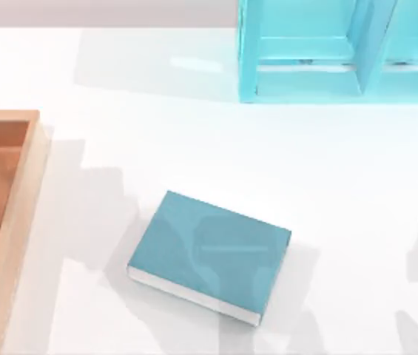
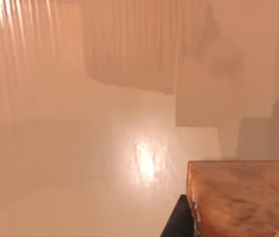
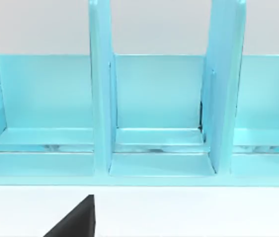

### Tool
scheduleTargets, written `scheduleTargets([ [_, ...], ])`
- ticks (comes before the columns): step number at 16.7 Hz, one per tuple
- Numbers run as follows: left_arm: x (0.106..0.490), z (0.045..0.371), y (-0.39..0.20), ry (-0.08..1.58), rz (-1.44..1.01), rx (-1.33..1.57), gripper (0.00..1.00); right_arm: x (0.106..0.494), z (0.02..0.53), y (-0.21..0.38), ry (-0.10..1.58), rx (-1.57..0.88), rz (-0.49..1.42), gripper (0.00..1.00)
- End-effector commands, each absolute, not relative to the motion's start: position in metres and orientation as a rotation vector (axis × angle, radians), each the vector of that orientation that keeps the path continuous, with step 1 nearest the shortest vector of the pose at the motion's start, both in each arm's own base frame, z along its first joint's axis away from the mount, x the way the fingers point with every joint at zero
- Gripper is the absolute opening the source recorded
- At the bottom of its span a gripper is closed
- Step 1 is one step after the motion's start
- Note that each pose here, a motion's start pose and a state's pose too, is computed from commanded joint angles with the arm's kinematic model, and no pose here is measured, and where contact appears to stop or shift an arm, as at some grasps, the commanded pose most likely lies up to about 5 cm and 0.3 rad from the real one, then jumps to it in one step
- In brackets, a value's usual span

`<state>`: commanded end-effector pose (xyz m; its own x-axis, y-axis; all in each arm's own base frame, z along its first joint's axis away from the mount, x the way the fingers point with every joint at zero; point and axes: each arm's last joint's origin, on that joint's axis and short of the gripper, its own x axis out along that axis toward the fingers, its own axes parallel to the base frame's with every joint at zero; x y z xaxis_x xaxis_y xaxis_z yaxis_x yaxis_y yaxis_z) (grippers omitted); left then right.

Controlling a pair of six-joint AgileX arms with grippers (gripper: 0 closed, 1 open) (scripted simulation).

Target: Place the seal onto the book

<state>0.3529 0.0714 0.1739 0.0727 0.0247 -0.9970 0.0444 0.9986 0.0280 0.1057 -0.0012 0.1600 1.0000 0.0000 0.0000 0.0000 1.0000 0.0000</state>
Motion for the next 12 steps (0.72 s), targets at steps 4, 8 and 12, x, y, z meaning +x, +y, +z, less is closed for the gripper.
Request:
scheduleTargets([
  [4,0.36,0.22,0.027,1.474,-0.033,0.075,0.0,0.106,0.16,-0.001,0.0,0.0,0.0,1.0],
  [8,0.355,0.253,-0.016,1.492,-0.037,0.049,0.0,0.106,0.16,-0.001,0.0,0.0,0.0,1.0],
  [12,0.343,0.275,-0.046,1.546,-0.024,0.021,0.0,0.106,0.16,-0.001,0.0,0.0,0.0,1.0],
])
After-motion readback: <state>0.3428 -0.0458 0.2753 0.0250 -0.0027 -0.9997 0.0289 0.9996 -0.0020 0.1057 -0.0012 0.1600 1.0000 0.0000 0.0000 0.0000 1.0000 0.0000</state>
